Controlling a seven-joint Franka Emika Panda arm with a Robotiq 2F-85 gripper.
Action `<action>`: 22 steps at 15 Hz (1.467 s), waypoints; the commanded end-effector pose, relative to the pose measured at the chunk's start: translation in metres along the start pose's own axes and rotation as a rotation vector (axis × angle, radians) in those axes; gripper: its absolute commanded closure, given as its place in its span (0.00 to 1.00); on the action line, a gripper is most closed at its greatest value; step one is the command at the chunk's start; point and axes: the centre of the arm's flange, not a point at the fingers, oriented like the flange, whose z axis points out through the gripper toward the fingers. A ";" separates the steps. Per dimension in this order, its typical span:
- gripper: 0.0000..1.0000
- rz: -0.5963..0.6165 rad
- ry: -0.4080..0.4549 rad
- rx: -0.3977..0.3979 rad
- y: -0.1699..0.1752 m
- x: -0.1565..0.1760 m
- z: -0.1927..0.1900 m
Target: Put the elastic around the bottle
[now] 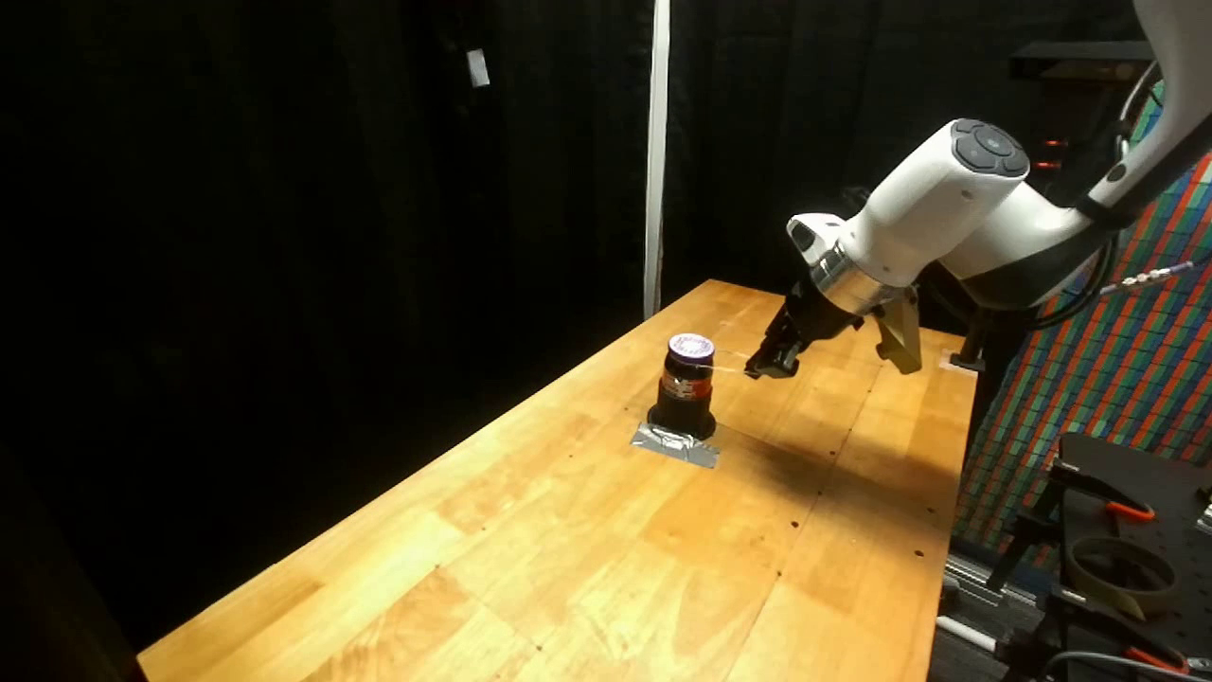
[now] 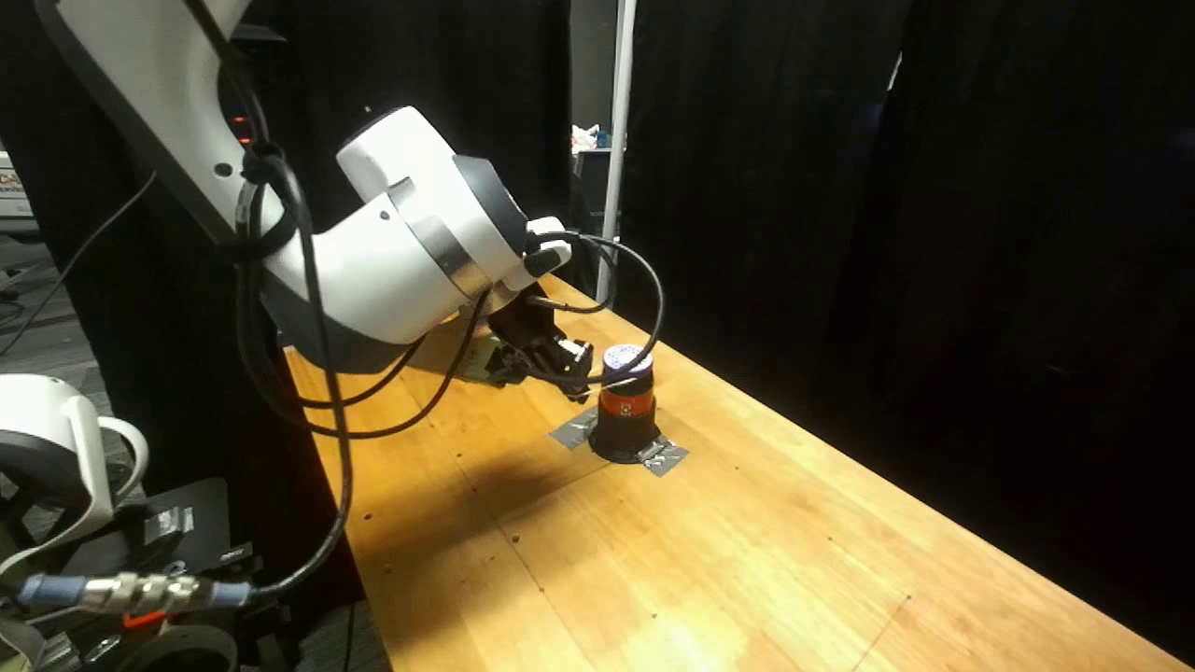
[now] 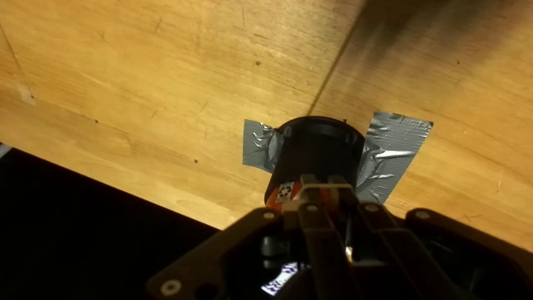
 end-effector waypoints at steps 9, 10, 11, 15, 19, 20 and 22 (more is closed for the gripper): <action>0.87 -0.267 0.088 -0.097 -0.060 -0.053 0.016; 0.87 -0.295 0.095 -0.116 -0.063 -0.058 0.018; 0.87 -0.319 0.129 -0.149 -0.065 -0.063 0.019; 0.87 -0.286 0.338 -0.279 -0.081 -0.068 0.024; 0.88 -0.187 0.478 -0.390 -0.097 -0.067 0.033; 0.88 -0.178 0.504 -0.409 -0.102 -0.069 0.034; 0.87 -0.158 0.544 -0.449 -0.107 -0.072 0.037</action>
